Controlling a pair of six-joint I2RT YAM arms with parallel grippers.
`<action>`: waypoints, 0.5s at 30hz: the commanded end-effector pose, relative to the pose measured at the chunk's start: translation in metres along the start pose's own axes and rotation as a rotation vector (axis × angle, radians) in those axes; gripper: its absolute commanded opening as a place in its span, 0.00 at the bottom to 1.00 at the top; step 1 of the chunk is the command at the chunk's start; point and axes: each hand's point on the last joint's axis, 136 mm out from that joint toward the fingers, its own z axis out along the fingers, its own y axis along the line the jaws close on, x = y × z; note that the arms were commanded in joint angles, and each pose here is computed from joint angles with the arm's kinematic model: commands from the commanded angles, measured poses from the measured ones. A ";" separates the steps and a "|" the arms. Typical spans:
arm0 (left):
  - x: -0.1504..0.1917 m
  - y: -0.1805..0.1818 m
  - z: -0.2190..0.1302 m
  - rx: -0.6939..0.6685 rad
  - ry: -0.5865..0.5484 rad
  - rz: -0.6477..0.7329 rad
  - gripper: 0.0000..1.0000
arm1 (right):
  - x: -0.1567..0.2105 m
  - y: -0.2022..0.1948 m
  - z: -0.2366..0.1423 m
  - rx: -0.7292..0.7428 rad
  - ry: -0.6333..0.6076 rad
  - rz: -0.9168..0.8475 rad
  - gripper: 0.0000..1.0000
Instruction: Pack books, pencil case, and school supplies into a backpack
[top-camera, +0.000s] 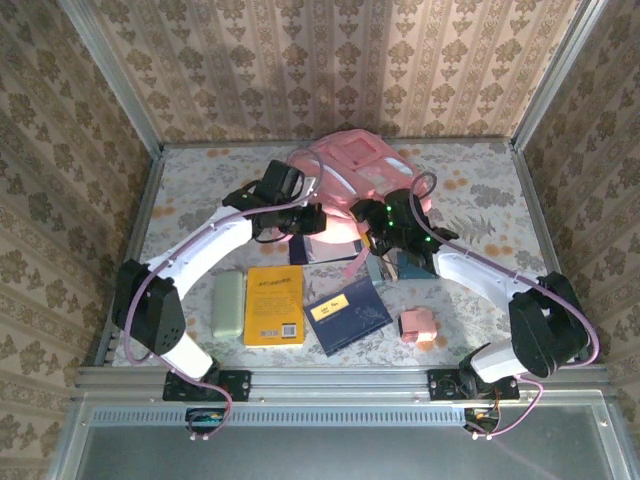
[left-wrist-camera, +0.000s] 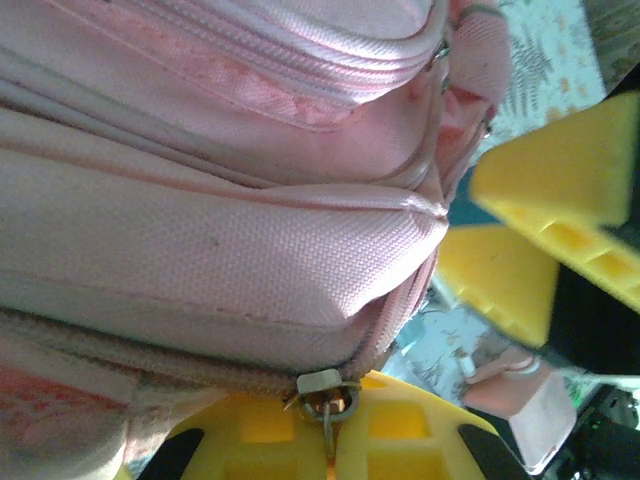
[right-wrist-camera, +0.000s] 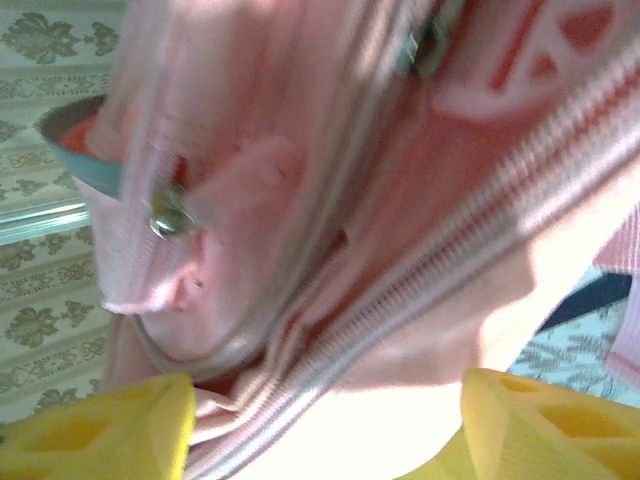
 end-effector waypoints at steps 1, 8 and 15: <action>-0.020 -0.031 -0.011 0.091 -0.055 0.032 0.00 | 0.004 -0.001 0.001 -0.020 -0.017 0.043 0.78; -0.018 -0.044 -0.011 0.117 -0.055 0.035 0.00 | -0.001 0.006 0.028 -0.068 -0.044 0.091 0.85; -0.017 -0.051 -0.014 0.137 -0.064 0.034 0.00 | -0.009 0.003 0.063 -0.070 -0.063 0.104 0.56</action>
